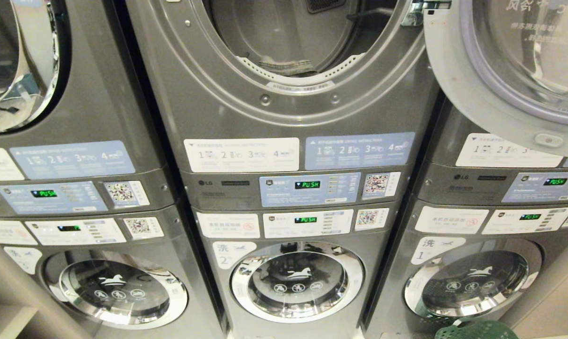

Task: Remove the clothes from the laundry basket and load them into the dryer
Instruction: Close the dryer

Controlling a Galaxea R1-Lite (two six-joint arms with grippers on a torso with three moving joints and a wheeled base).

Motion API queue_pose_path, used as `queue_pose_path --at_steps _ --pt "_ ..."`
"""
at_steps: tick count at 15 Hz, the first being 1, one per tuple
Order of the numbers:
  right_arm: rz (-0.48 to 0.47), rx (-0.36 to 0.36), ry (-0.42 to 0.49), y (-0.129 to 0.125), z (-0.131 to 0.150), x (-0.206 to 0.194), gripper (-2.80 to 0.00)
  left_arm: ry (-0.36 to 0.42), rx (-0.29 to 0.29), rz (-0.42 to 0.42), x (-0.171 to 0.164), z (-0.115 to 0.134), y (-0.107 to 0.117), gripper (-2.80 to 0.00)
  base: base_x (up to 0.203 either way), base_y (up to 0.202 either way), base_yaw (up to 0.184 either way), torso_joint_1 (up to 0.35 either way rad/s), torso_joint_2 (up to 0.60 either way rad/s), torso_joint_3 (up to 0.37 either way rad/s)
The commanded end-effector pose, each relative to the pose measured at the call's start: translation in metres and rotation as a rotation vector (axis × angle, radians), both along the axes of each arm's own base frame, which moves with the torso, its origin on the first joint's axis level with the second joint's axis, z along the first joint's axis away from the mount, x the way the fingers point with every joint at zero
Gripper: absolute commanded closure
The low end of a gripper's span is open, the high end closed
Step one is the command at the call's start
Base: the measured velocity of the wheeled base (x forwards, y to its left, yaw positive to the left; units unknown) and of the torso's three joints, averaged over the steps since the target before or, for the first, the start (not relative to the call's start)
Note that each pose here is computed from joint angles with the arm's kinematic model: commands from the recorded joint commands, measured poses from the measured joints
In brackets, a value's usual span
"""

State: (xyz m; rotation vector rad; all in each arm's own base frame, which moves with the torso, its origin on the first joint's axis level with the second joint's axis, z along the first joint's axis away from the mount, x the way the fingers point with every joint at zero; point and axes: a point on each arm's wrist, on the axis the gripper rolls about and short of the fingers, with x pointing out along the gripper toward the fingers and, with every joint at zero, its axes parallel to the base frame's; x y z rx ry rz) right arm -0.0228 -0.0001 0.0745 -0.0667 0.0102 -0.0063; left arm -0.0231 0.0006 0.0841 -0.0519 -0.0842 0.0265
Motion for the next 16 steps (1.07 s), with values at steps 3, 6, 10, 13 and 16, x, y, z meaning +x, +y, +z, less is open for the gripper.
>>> queue_pose_path --at_steps 3,6,10,13,16 --pt "0.002 -0.001 0.002 0.0000 0.0000 0.0001 0.00 0.028 -0.001 0.000 0.0023 -0.0081 0.0000 0.00 0.000 -0.090 -0.001 0.001 0.00 0.000" --pt "0.000 -0.002 0.001 0.0000 0.0001 0.0001 0.00 0.027 -0.001 0.000 0.0022 -0.0081 0.0000 0.00 0.000 -0.196 0.002 0.006 0.00 0.000" --pt "0.001 -0.004 0.002 0.0000 0.0000 0.0001 0.00 0.028 -0.001 0.000 0.0023 -0.0081 0.0000 0.00 0.000 -0.195 0.002 0.006 0.00 0.003" --pt "0.001 -0.005 0.002 0.0000 0.0000 0.0001 0.00 0.028 -0.001 0.000 0.0023 -0.0081 0.0000 0.00 0.000 -0.196 0.000 0.003 0.00 0.002" --pt "0.001 -0.004 0.002 0.0000 0.0000 0.0001 0.00 0.027 -0.003 0.000 0.0022 -0.0081 0.0000 0.00 0.000 -0.193 0.001 0.002 0.00 0.002"
